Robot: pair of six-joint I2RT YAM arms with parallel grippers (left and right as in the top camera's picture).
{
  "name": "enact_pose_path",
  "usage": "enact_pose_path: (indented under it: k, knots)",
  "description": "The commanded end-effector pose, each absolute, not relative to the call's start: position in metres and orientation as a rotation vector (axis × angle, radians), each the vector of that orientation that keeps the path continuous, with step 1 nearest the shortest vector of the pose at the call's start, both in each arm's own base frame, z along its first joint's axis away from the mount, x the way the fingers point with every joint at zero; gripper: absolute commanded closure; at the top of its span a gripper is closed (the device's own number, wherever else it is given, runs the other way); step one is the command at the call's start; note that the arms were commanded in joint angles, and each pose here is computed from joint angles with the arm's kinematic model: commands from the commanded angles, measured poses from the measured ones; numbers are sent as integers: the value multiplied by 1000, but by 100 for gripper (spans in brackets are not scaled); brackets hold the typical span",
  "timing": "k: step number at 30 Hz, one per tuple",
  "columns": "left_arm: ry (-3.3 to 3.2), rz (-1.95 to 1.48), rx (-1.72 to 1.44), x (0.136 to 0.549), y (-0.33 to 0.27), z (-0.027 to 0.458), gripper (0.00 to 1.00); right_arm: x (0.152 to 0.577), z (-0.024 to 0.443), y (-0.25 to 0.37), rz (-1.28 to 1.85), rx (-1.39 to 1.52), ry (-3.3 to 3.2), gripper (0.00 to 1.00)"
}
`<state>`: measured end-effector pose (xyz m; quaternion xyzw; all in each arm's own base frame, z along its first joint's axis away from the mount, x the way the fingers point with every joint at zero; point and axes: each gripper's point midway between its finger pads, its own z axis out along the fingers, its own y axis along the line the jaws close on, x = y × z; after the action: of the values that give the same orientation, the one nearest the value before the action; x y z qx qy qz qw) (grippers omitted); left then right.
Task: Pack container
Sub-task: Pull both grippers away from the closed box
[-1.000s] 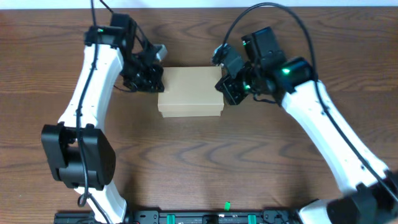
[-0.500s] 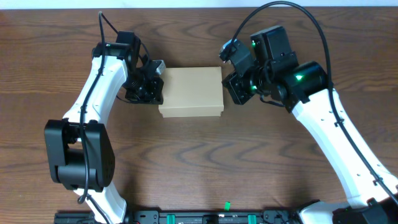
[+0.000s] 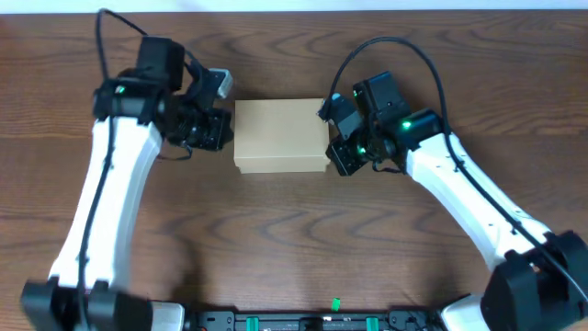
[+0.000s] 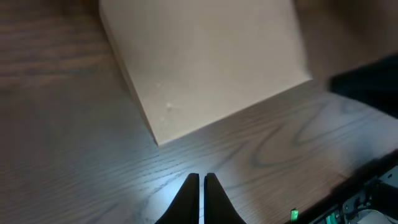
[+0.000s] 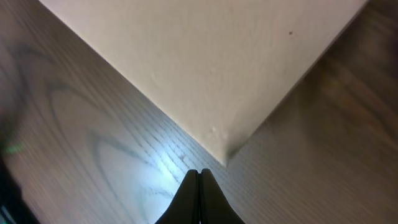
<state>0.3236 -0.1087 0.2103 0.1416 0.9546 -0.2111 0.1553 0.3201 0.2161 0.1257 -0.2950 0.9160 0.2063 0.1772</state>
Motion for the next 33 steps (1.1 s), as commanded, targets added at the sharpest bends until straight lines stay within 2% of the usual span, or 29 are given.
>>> enact_pose_path:
  k: [1,7,12,17,27,28,29,30,31,33]
  knots:
    - [2688,-577,394,313,-105,231,94,316,115,223,608,-837,2607,99]
    - [2637,-567,403,288,-102,257,94,314,95,222,606,-840,2651,99]
    - [2631,-566,403,264,-99,269,94,317,101,226,628,-838,2627,99]
    - [2623,-553,433,229,-95,282,94,305,144,230,709,-846,2570,99]
    - [2415,-493,504,144,-85,324,93,246,280,201,710,-806,2231,99]
    - [2394,-488,506,139,-85,327,88,240,287,197,705,-804,2210,95]
    - [2372,-482,507,134,-84,330,71,233,294,194,702,-802,2191,84]
    - [2353,-476,504,130,-83,332,50,225,300,190,703,-799,2175,61]
    - [2338,-473,495,126,-82,334,5,217,305,186,709,-783,2169,1]
    - [2325,-486,476,119,-83,336,5,207,315,181,737,-725,2163,1]
